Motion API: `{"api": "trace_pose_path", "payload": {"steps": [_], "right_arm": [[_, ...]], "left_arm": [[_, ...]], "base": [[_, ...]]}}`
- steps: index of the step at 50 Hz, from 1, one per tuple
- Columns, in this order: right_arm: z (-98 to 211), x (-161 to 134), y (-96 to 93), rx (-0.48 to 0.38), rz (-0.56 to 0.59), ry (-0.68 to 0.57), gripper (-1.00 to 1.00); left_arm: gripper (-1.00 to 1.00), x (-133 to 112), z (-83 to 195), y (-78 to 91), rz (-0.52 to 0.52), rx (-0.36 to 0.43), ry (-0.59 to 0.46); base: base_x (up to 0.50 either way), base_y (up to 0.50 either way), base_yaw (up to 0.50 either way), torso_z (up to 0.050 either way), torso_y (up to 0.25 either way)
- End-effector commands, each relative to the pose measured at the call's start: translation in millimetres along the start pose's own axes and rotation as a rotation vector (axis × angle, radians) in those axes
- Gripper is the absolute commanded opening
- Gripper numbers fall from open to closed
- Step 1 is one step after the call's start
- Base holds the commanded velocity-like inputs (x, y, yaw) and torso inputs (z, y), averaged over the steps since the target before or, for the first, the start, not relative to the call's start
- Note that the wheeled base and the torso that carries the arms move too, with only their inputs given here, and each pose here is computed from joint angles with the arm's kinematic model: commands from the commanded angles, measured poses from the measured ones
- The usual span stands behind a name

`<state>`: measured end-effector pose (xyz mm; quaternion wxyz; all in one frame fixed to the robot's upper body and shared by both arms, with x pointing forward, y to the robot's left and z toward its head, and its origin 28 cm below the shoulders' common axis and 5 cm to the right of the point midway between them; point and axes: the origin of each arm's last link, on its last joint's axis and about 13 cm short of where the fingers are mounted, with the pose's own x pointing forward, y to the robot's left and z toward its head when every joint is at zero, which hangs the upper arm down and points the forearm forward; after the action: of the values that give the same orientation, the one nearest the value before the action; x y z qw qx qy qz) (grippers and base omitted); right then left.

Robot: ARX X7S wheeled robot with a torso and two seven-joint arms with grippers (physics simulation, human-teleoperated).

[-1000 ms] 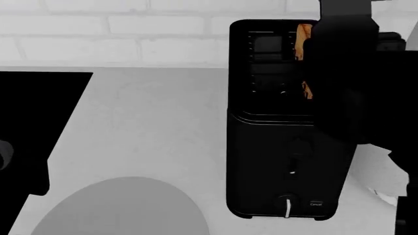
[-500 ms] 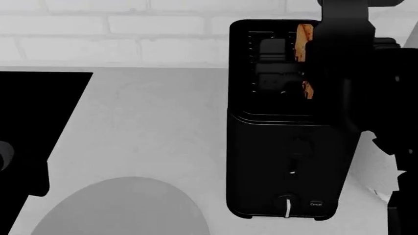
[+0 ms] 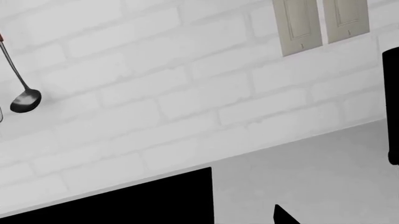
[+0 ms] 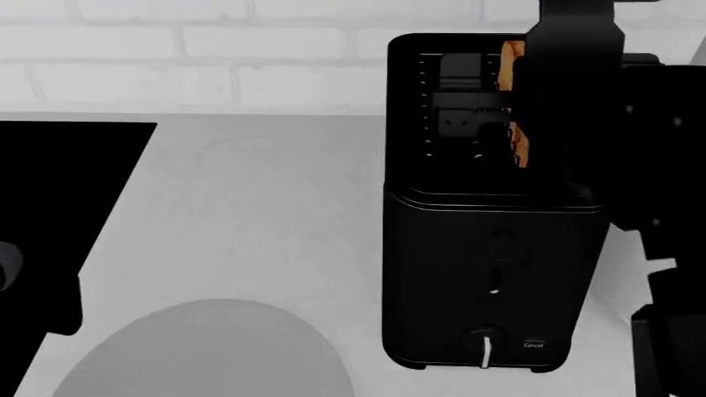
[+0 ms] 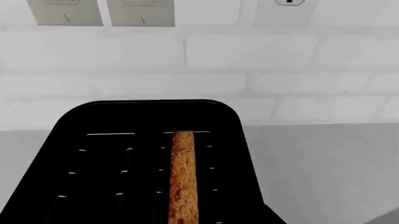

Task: Place the toasted item on a plate.

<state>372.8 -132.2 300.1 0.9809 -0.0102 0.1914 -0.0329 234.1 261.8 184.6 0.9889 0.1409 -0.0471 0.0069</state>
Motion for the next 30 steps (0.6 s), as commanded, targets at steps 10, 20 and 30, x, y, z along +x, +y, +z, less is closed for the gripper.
{"api": "trace_pose_path", "payload": {"steps": [10, 20, 30], "right_arm": [[-27.4, 14.7, 2.3, -0.044, -0.008, 0.105, 1.0], [-28.7, 9.2, 1.9, -0.058, -0.01, 0.112, -1.0], [-25.4, 2.2, 2.8, -0.071, 0.005, 0.095, -1.0]], "left_arm": [[1.0, -0.9, 1.3, 1.6, 0.004, 0.004, -0.001], [1.0, -0.2, 3.5, 2.0, 0.005, 0.005, -0.006], [1.0, -0.6, 3.8, 2.3, 0.009, 0.007, -0.007]], "base": [[0.0, 0.0, 0.0, 0.0, 0.0], [0.0, 0.0, 0.0, 0.0, 0.0], [0.0, 0.0, 0.0, 0.0, 0.0]]}}
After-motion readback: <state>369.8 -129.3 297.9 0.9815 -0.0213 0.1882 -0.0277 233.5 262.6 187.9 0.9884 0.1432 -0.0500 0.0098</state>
